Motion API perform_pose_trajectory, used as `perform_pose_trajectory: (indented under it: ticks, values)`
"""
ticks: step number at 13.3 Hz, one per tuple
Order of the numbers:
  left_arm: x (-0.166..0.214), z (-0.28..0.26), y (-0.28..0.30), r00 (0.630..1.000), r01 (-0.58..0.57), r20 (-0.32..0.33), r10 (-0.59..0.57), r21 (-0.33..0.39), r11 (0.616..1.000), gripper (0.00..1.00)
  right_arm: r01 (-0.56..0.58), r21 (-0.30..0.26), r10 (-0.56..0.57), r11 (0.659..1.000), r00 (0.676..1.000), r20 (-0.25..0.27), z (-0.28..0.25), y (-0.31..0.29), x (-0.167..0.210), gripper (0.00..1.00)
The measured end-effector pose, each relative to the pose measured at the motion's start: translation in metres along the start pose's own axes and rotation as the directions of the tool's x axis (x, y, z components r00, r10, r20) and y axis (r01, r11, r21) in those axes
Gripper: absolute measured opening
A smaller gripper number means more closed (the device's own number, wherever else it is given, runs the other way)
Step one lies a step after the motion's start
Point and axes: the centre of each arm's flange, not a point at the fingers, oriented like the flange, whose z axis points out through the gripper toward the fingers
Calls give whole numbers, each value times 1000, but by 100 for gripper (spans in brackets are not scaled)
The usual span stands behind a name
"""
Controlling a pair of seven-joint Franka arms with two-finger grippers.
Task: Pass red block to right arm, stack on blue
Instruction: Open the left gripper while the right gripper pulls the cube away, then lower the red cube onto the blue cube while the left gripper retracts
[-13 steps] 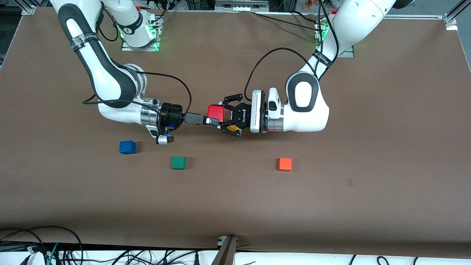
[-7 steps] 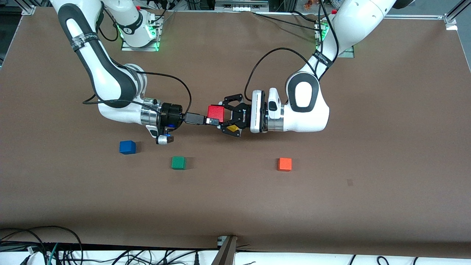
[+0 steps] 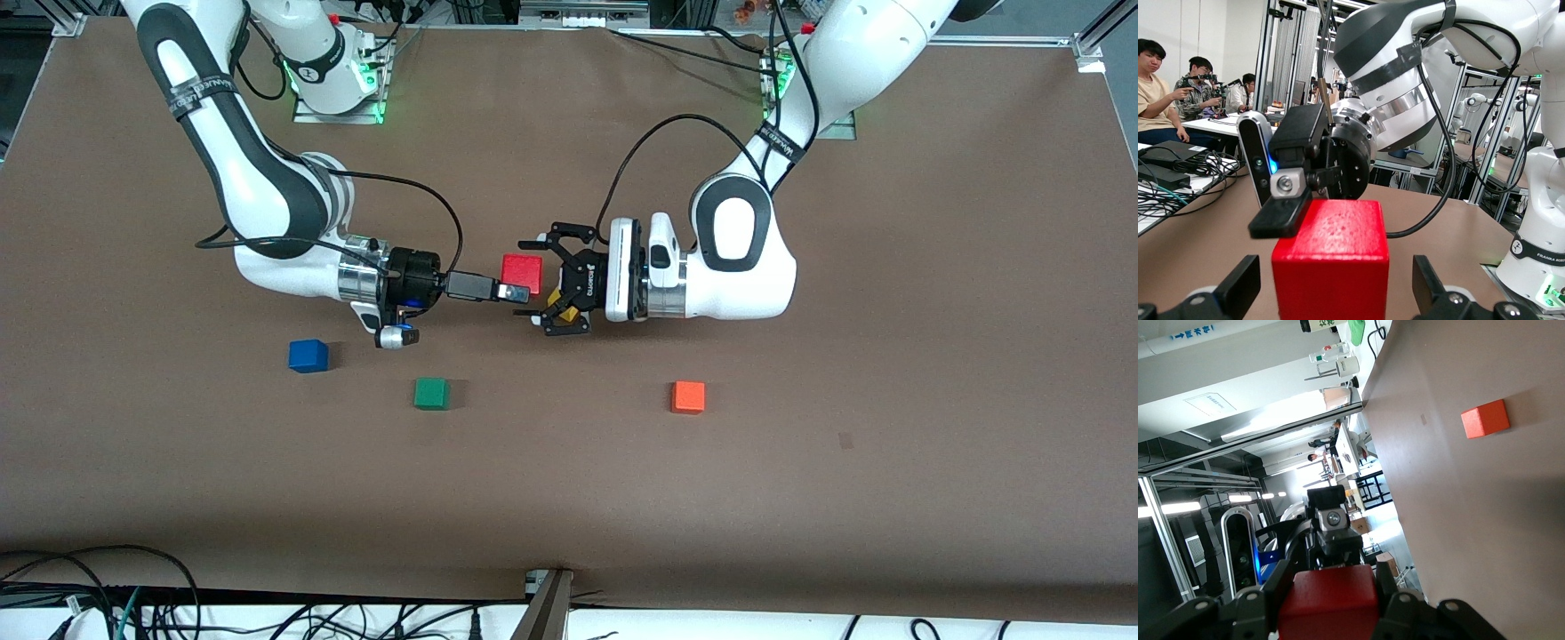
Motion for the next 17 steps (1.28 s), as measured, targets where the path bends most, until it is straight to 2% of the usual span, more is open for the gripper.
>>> perform_pose_trajectory:
  ticks: [3, 6, 8, 9, 11, 13, 15, 17]
  values:
    - [-4, -21, -11, 997, -43, 58, 43, -5, 999, 100, 12, -12, -12, 1000, 1000, -11, -9, -1, 6, 56]
    - [-12, -54, -28, 991, -64, 117, 62, 15, 998, 100, 50, -66, -50, 997, 999, -2, -33, 0, 19, 56]
    - [-23, -80, -38, 981, -31, 192, 27, 19, 999, 100, 82, -129, -82, 988, 997, 2, -53, -2, 29, 56]
    - [-30, -91, -40, 972, 14, 235, -15, 7, 1000, 100, 112, -182, -113, 977, 994, 5, -65, -3, 34, 56]
    - [-37, -104, -40, 940, 122, 323, -114, -6, 992, 100, 172, -308, -173, 936, 985, 24, -89, -3, 41, 56]
    - [-40, -118, -41, 903, 212, 385, -194, -5, 977, 100, 216, -428, -212, 877, 976, 59, -112, 4, 48, 56]
    - [-39, -137, -43, 839, 281, 476, -262, 31, 959, 100, 240, -551, -224, 799, 970, 98, -137, 14, 57, 56]
    - [-23, -146, -41, 761, 321, 564, -321, 102, 942, 100, 246, -664, -225, 706, 967, 118, -159, 18, 61, 56]
